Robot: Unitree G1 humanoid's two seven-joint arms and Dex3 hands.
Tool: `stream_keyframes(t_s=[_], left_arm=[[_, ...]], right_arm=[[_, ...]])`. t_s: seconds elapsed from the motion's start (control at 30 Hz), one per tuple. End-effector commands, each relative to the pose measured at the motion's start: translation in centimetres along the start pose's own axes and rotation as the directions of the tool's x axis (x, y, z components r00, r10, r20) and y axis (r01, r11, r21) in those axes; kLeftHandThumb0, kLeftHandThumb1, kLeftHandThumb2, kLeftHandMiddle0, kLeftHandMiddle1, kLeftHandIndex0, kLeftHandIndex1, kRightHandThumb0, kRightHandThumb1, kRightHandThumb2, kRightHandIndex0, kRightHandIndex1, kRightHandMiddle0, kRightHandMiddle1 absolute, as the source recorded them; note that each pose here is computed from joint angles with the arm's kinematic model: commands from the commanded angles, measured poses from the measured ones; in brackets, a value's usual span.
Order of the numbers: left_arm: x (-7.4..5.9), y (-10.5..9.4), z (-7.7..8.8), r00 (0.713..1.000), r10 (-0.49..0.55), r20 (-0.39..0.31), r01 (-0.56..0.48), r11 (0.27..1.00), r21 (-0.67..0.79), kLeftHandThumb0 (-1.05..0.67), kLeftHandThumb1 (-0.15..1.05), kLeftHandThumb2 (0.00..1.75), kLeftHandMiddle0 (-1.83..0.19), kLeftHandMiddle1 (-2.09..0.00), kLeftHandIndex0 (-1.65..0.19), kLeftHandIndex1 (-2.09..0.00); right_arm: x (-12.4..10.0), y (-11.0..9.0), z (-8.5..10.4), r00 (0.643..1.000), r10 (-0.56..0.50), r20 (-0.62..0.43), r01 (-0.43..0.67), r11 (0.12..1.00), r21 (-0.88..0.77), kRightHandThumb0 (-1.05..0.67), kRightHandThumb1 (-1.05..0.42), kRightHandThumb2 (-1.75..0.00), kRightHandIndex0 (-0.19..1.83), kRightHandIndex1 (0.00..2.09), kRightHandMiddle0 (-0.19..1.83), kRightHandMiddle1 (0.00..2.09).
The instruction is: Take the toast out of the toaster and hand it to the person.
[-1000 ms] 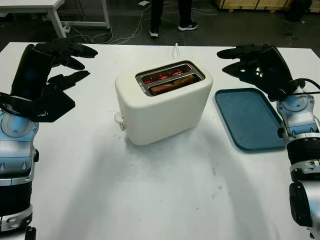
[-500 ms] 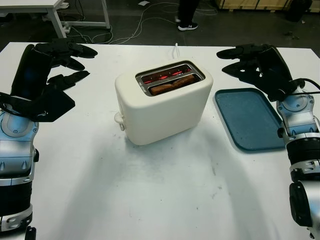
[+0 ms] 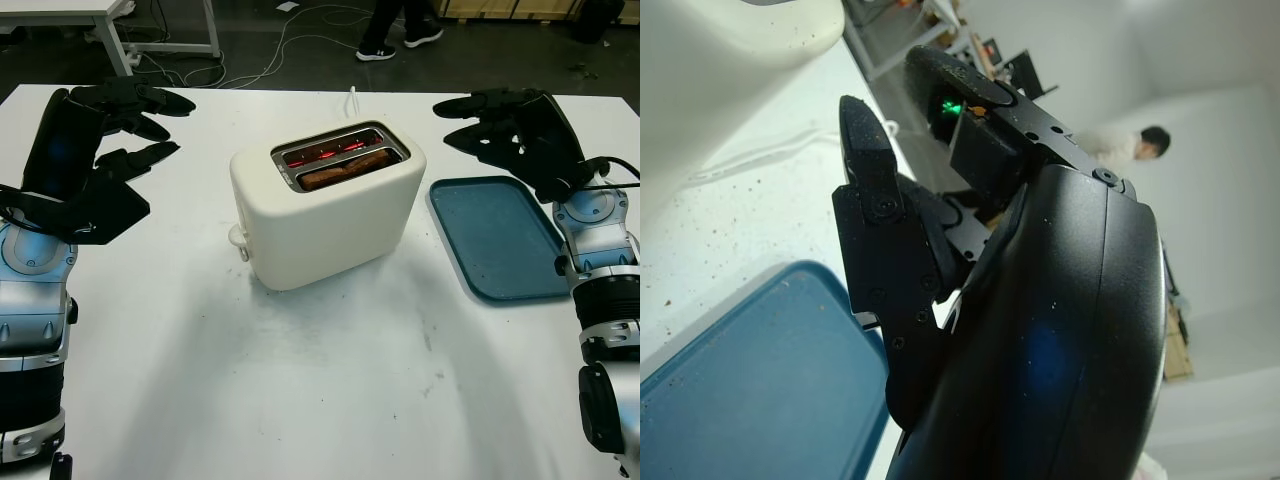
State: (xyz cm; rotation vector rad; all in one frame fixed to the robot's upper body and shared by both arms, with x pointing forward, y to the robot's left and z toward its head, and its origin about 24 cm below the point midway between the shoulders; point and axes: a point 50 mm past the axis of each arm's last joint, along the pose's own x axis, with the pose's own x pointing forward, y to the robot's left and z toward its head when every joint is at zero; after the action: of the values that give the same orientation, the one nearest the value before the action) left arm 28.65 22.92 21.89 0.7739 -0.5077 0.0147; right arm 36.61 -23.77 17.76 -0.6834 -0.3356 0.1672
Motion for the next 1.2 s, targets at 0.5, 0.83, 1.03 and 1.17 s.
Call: stream_keyframes(t_s=[0.5, 0.83, 1.03, 1.17], left_arm=[[0.0, 0.2, 0.2, 1.0, 0.005, -0.003, -0.005, 1.0, -0.013, 0.01, 0.87, 0.02, -0.76, -0.8, -0.82, -0.45], [0.0, 0.3, 0.2, 1.0, 0.005, 0.004, -0.005, 1.0, -0.003, 0.03, 0.87, 0.02, -0.76, -0.82, -0.82, -0.46], [0.0, 0.4, 0.3, 1.0, 0.003, 0.004, -0.003, 1.0, 0.008, 0.03, 0.87, 0.01, -0.76, -0.81, -0.82, -0.46], [0.0, 0.3, 0.2, 1.0, 0.003, 0.0, -0.003, 1.0, 0.0, 0.02, 0.87, 0.02, -0.77, -0.81, -0.82, -0.46]], right_arm=[[0.1, -0.1, 0.3, 1.0, -0.017, 0.02, 0.017, 1.0, -0.004, -0.29, -0.92, -0.05, 1.04, 0.17, 0.94, 0.0], [0.2, 0.1, 0.6, 0.999, -0.009, 0.033, 0.011, 0.999, -0.035, -0.27, -0.92, -0.04, 1.04, 0.16, 0.95, 0.01], [0.5, -0.4, 1.7, 0.994, -0.031, 0.108, 0.029, 0.999, 0.017, -0.24, -0.89, -0.01, 1.01, 0.14, 0.95, 0.0], [1.3, -1.0, 3.8, 0.985, -0.051, 0.163, 0.051, 0.999, 0.008, -0.25, -0.81, 0.0, 0.96, 0.11, 0.92, 0.0]])
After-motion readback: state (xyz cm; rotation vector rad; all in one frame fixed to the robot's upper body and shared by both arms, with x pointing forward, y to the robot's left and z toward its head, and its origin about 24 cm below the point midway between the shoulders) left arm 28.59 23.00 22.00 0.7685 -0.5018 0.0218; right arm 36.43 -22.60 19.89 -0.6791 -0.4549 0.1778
